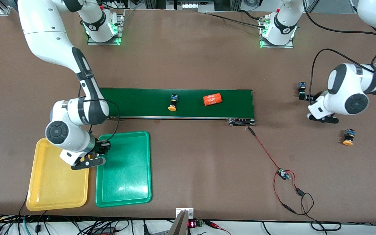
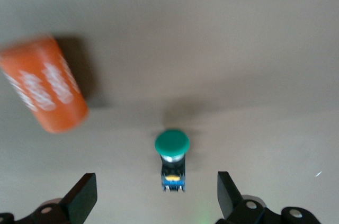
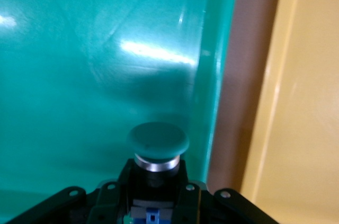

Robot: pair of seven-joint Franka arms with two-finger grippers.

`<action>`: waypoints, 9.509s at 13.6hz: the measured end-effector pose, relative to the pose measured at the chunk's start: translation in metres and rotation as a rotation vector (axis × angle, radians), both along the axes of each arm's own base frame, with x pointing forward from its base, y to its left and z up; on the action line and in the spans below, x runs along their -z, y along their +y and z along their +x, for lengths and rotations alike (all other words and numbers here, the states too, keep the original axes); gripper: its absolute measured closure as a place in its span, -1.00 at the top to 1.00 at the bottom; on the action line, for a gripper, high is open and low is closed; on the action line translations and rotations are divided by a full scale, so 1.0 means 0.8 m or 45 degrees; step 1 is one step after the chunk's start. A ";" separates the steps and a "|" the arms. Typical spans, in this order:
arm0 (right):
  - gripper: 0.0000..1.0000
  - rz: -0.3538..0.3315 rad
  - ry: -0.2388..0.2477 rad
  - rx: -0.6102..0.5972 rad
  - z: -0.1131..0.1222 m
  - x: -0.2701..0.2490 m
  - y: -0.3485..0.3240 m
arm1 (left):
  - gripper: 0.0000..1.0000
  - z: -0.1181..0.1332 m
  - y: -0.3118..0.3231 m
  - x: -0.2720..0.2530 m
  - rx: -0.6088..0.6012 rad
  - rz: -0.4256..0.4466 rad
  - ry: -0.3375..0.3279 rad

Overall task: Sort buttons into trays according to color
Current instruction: 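Drop the green button into the green tray while the left gripper reaches another, then lift the green button with the left gripper while the right gripper grasps the yellow button, then place the green button on the belt while the right gripper lifts the yellow button, then drop the yellow button into the yellow tray while the left gripper grasps another, then place the yellow button on the belt while the right gripper grasps the green button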

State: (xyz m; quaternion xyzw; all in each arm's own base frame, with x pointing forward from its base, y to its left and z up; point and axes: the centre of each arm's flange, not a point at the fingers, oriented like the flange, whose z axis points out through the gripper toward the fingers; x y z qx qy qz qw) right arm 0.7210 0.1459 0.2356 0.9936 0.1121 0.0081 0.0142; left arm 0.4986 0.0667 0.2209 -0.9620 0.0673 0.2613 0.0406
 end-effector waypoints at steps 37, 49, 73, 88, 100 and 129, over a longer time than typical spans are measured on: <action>1.00 -0.027 0.199 0.492 -0.254 -0.028 0.248 | -0.34 0.051 -0.348 -0.049 -0.173 -0.435 -0.076; -0.36 -0.042 0.212 0.527 -0.258 -0.028 0.228 | 1.00 0.098 -0.213 -0.128 -0.215 -0.270 -0.169; -0.36 -0.130 -0.009 0.056 0.023 0.016 -0.201 | 0.92 0.143 0.248 0.037 0.511 -0.123 -0.625; 1.00 -0.068 0.151 0.034 -0.015 -0.127 -0.031 | -0.33 0.152 0.213 -0.067 0.489 -0.209 -0.457; 1.00 -0.050 0.225 0.209 -0.205 -0.148 0.363 | -0.33 0.163 -0.155 -0.145 0.026 -0.342 -0.187; -0.19 0.059 0.223 0.346 -0.255 -0.016 0.442 | 1.00 0.097 -0.335 -0.181 -0.256 -0.217 -0.275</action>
